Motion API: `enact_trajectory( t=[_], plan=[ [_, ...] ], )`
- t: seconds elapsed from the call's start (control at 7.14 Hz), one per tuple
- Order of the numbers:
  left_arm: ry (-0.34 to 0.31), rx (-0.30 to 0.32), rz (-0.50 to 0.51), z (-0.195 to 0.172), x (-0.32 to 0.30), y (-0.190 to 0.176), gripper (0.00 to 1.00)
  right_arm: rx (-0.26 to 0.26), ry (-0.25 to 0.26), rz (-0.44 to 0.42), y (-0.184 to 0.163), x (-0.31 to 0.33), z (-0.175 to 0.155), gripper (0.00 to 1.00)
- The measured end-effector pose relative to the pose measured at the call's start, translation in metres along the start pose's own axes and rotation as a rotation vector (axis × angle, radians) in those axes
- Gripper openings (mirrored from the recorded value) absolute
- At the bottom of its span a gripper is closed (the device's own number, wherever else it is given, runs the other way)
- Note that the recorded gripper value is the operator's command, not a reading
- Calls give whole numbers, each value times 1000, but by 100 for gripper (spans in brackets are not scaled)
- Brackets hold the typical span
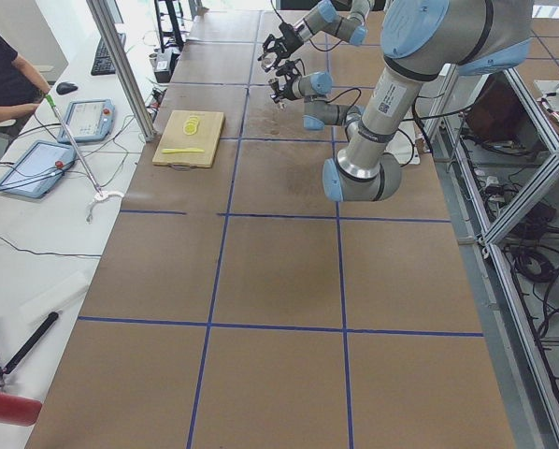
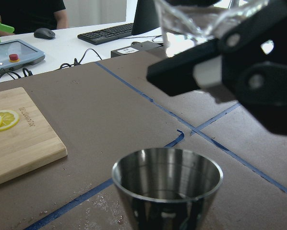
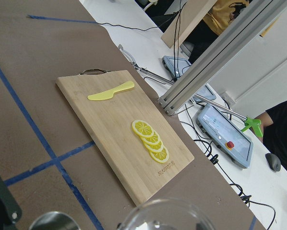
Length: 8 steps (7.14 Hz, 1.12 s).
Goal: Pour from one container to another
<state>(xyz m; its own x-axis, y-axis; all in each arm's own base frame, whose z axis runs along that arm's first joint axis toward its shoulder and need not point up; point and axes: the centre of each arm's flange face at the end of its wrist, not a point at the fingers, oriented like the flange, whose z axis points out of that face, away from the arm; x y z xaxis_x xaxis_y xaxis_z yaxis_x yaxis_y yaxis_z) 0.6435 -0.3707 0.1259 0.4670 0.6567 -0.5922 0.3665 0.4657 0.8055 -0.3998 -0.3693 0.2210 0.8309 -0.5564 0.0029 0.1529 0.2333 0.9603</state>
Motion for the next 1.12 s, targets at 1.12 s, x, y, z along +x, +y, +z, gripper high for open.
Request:
enact_trajectory(
  t=[1.12],
  plan=[
    [3, 0, 3, 0, 0, 0, 0, -32, 76, -226, -18, -19, -3, 0]
  ],
)
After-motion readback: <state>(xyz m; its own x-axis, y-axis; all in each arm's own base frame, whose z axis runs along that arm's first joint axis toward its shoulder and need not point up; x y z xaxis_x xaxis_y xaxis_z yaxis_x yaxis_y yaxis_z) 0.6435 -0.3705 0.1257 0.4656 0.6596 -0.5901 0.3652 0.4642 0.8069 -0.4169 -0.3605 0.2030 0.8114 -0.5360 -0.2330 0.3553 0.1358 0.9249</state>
